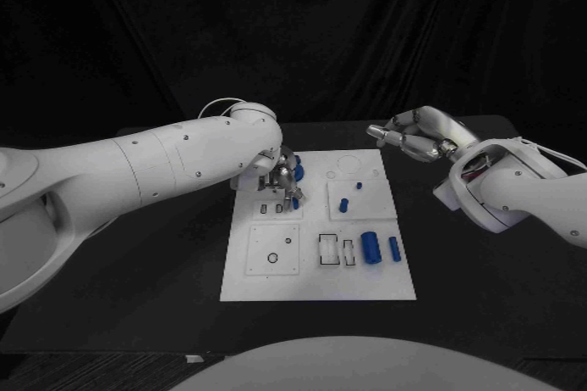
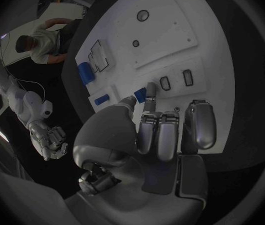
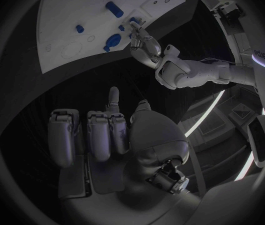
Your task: Assemble the parts on the task board
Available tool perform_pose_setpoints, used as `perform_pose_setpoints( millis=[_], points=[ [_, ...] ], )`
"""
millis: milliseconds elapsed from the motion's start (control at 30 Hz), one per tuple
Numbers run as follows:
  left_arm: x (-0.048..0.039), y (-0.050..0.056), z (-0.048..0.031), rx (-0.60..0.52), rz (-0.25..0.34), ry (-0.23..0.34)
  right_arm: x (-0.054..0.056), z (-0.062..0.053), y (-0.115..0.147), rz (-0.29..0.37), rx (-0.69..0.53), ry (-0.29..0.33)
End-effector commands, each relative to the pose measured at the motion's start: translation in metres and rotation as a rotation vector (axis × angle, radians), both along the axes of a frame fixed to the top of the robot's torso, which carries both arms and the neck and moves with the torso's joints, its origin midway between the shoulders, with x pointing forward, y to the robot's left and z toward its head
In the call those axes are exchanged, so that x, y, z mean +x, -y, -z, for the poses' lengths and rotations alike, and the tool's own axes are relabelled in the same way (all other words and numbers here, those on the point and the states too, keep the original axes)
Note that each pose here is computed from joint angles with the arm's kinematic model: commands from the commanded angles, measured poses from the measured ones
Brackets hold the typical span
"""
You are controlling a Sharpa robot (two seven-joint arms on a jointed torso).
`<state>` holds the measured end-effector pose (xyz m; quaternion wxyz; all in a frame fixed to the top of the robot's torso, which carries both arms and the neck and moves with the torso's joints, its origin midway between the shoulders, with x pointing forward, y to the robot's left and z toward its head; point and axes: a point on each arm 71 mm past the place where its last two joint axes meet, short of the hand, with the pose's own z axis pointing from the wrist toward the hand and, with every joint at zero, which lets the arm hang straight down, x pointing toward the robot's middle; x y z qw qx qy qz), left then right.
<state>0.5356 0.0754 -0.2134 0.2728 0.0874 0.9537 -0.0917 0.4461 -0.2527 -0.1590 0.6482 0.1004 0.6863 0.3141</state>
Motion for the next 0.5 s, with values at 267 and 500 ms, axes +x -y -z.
perform_pose_setpoints(
  millis=[267, 500],
  points=[
    [-0.0014, 0.003, 0.0014, -0.02, 0.017, -0.011, -0.0004, 0.0014, 0.0002, 0.009, -0.002, -0.002],
    [-0.0017, 0.0032, 0.0017, -0.022, 0.02, -0.013, -0.0004, 0.0024, 0.0, 0.01, -0.004, -0.007]
  ],
)
